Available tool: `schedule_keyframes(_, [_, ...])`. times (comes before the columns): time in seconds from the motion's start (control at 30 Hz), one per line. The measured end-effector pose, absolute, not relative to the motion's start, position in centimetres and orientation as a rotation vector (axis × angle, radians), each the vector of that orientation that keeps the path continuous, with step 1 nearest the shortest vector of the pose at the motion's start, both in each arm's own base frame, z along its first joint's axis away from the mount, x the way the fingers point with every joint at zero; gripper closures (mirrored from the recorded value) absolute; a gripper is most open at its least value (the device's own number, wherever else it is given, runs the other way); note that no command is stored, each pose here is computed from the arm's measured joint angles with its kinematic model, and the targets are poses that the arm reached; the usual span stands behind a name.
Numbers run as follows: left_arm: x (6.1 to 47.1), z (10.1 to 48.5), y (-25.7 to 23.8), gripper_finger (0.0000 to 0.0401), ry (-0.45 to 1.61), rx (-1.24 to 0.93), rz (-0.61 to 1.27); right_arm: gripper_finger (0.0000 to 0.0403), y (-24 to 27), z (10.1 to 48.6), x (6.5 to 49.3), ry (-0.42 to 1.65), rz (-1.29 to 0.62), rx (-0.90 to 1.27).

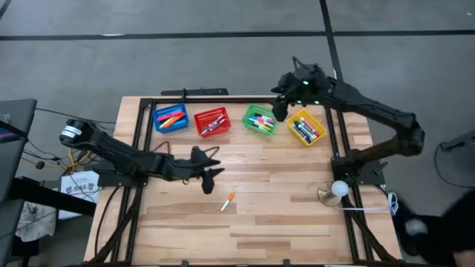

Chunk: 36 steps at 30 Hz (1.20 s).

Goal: Pick & Place Markers
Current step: Put the small orange highlighter pen into the green bin

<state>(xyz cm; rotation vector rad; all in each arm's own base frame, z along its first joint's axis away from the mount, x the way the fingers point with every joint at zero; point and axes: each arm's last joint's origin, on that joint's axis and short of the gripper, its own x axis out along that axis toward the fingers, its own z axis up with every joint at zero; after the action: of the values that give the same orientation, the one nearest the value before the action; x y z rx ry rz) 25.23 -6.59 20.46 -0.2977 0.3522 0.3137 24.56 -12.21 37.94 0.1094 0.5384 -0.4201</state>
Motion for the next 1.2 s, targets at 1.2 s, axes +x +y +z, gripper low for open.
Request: schedule_keyframes(1.2, [30.9,11.4,-13.8,0.0247,0.752,-0.432,0.376,0.0184,4.9,40.0,24.5,0.455,0.015,0.154])
